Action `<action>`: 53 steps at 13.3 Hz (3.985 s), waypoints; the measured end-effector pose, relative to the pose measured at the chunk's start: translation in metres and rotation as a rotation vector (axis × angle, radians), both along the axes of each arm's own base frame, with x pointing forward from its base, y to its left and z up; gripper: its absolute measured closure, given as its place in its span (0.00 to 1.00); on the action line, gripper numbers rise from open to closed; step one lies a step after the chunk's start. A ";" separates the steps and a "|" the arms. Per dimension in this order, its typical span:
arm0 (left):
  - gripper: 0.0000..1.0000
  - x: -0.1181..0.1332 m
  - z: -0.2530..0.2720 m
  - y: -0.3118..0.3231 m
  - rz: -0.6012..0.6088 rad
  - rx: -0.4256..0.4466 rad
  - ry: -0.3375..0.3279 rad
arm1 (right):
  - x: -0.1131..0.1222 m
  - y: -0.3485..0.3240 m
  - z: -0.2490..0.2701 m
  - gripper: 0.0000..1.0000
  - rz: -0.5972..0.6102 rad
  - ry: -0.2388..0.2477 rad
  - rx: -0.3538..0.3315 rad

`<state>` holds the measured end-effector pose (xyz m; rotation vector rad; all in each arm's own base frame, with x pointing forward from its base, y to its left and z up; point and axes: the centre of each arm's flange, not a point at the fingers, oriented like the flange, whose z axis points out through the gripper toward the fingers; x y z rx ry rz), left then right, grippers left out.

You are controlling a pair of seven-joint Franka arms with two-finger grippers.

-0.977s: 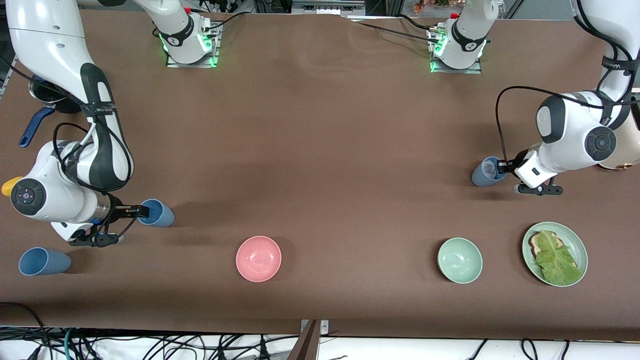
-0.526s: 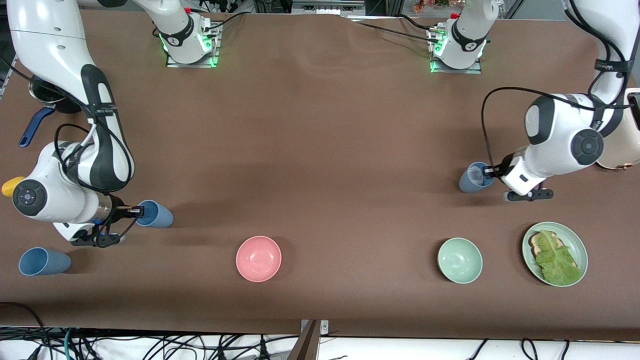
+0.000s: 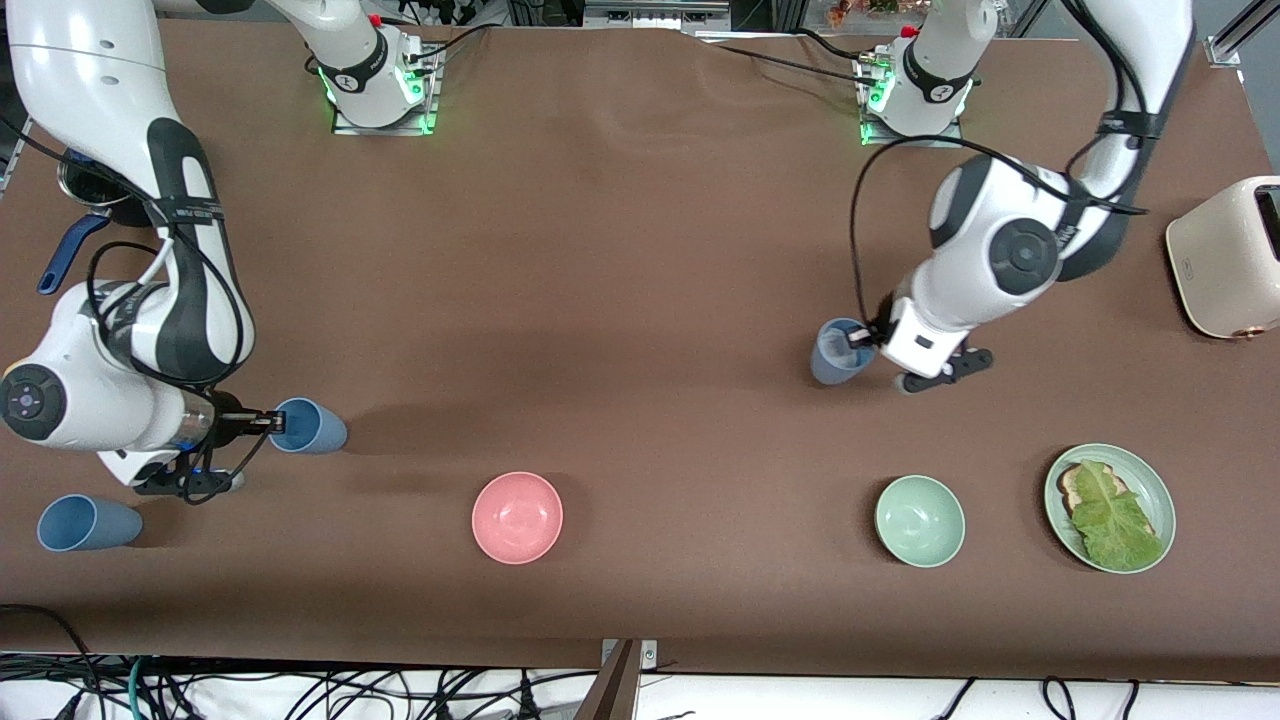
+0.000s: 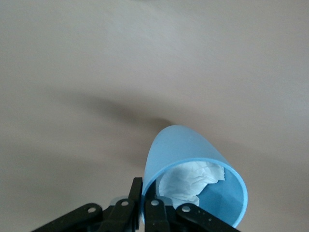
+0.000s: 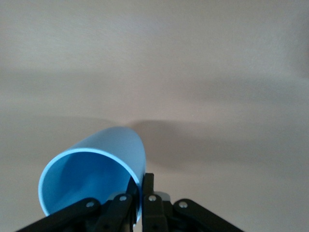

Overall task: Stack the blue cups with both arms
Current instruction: 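Carry the tissue-filled cup to the table middle with the left gripper, then release the cup with the left gripper while the right gripper carries its cup, then lower the held blue cup into the tissue cup with the right gripper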

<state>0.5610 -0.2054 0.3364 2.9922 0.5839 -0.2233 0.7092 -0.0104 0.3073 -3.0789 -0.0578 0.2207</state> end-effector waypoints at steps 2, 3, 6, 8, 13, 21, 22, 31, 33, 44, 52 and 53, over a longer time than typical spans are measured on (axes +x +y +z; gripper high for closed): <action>0.99 -0.009 0.001 -0.035 0.043 -0.004 -0.015 | 0.005 0.008 0.034 0.95 0.006 0.022 0.006; 0.99 -0.011 -0.002 -0.047 0.064 -0.010 -0.022 | 0.007 0.012 0.053 0.95 0.007 0.028 0.009; 0.99 -0.015 -0.020 -0.078 0.131 -0.042 -0.046 | 0.003 0.023 0.106 0.95 0.017 0.052 0.017; 0.99 -0.023 -0.034 -0.105 0.165 -0.065 -0.054 | -0.003 0.025 0.135 0.95 0.023 0.044 0.022; 0.99 -0.041 -0.068 -0.151 0.139 -0.072 -0.038 | -0.007 0.036 0.148 0.95 0.033 0.039 0.043; 0.72 -0.021 -0.084 -0.156 0.133 -0.079 -0.041 | -0.009 0.066 0.145 0.95 0.013 0.058 0.082; 0.61 -0.019 -0.082 -0.156 0.135 -0.082 -0.046 | -0.011 0.079 0.145 0.95 0.000 0.063 0.086; 0.00 0.076 0.047 -0.048 0.177 0.031 0.044 | -0.042 0.266 0.159 0.95 -0.297 0.031 0.054; 0.00 0.088 0.052 0.012 0.129 0.039 0.080 | -0.059 0.317 0.158 0.95 -0.343 0.024 0.055; 0.00 0.109 0.043 0.241 -0.118 -0.020 0.071 | -0.144 0.524 0.123 0.95 -0.573 -0.121 0.150; 0.00 0.108 0.042 0.255 -0.176 -0.029 0.066 | -0.162 0.551 0.087 0.95 -0.576 -0.116 0.120; 0.00 0.108 0.042 0.256 -0.178 -0.029 0.066 | -0.163 0.552 0.083 0.95 -0.575 -0.113 0.115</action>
